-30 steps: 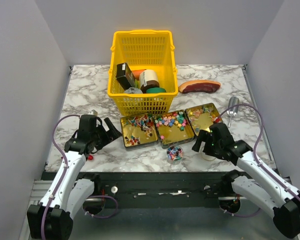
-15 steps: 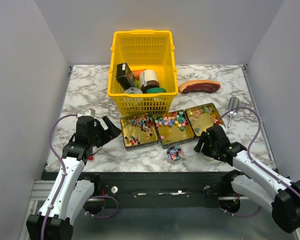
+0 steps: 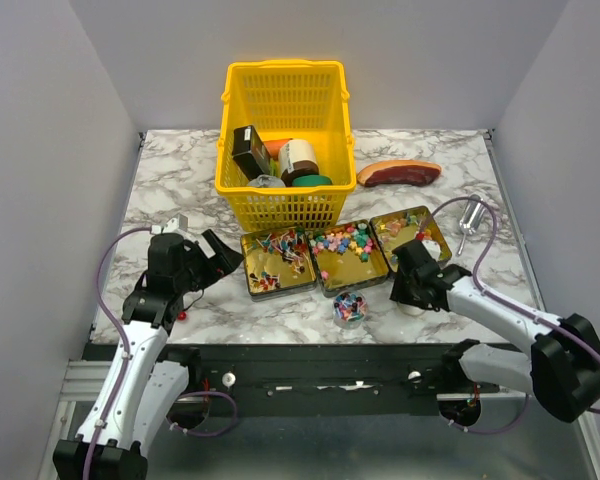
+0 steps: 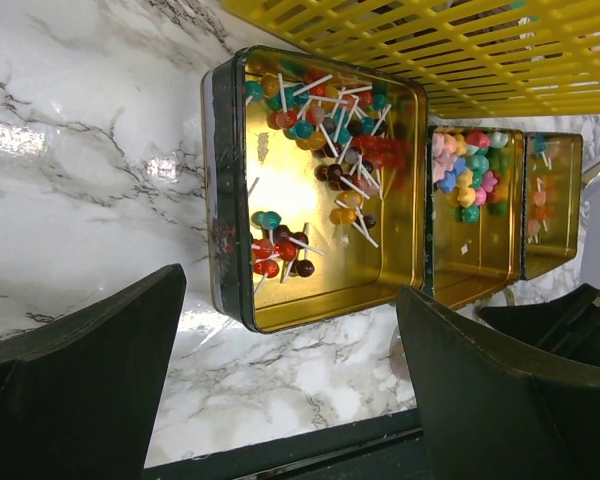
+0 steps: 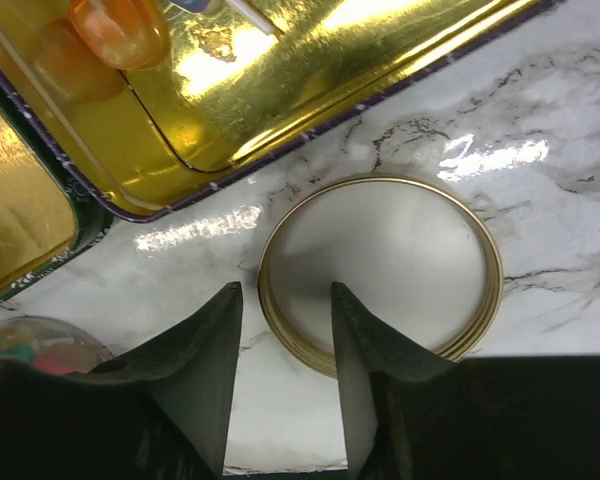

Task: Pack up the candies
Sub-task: Pick up the bottle lid at the center of the board.

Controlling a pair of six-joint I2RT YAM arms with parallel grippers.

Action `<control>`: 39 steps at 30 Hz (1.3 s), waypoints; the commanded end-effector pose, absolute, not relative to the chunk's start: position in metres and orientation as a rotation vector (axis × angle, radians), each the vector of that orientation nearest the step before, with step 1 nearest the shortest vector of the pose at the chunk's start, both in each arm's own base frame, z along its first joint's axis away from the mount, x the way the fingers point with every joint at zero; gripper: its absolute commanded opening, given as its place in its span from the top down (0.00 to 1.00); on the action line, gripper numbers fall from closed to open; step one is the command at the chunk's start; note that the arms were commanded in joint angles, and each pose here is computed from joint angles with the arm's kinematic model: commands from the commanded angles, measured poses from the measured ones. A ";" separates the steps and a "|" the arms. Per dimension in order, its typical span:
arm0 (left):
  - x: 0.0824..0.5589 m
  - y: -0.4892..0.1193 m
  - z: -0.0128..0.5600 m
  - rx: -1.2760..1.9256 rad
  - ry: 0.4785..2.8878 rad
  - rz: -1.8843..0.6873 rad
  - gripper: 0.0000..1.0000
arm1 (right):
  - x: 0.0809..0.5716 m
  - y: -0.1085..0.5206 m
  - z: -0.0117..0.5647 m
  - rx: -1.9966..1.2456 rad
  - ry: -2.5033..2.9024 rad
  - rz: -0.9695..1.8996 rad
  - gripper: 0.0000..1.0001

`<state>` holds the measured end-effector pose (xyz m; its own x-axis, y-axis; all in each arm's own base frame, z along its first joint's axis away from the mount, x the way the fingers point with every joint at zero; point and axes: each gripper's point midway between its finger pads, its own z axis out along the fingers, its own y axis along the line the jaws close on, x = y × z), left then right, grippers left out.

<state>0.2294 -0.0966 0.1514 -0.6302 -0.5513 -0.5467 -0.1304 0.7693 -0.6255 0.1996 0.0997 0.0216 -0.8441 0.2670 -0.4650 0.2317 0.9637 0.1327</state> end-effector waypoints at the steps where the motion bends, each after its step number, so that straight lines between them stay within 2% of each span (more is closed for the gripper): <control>1: 0.230 -0.098 0.159 -0.488 2.147 -0.741 0.01 | 0.204 0.086 0.022 0.330 2.610 -0.133 0.56; 3: 0.229 -0.098 0.160 -0.488 2.142 -0.746 0.01 | 0.203 0.089 0.025 0.321 2.610 -0.178 0.58; 5: 0.229 -0.099 0.162 -0.484 2.129 -0.752 0.01 | 0.199 0.086 0.021 0.291 2.624 -0.254 0.68; 7: 0.228 -0.099 0.165 -0.481 2.117 -0.758 0.01 | 0.199 0.089 0.022 0.290 2.623 -0.279 0.73; 8: 0.228 -0.099 0.165 -0.479 2.113 -0.759 0.01 | 0.197 0.090 0.020 0.270 2.632 -0.292 0.82; 11: 0.229 -0.099 0.165 -0.474 2.112 -0.761 0.01 | 0.195 0.093 0.021 0.262 2.634 -0.267 0.99; 17: 0.227 -0.104 0.172 -0.392 2.102 -0.777 0.01 | 0.195 0.111 0.044 0.216 2.586 -0.042 0.99; 21: 0.226 -0.105 0.175 -0.391 2.088 -0.795 0.01 | 0.200 0.129 0.099 0.113 2.455 0.212 0.99; 24: 0.226 -0.123 0.180 -0.319 2.051 -0.918 0.01 | 0.201 0.148 0.159 -0.017 2.301 0.426 0.99; 31: 0.223 -0.176 0.248 -0.006 1.774 -1.292 0.01 | 0.161 0.196 0.267 -0.472 2.043 0.851 0.99; 39: 0.186 -0.230 0.308 0.480 1.561 -1.311 0.01 | 0.101 0.231 0.322 -0.878 1.807 1.232 0.99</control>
<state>0.2090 -0.2035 0.2557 -0.5938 -0.3687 -0.7152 0.5570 0.4531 -0.6960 0.1433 0.2113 0.2965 -0.5336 -0.0352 -0.8450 -0.7036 0.5728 0.4205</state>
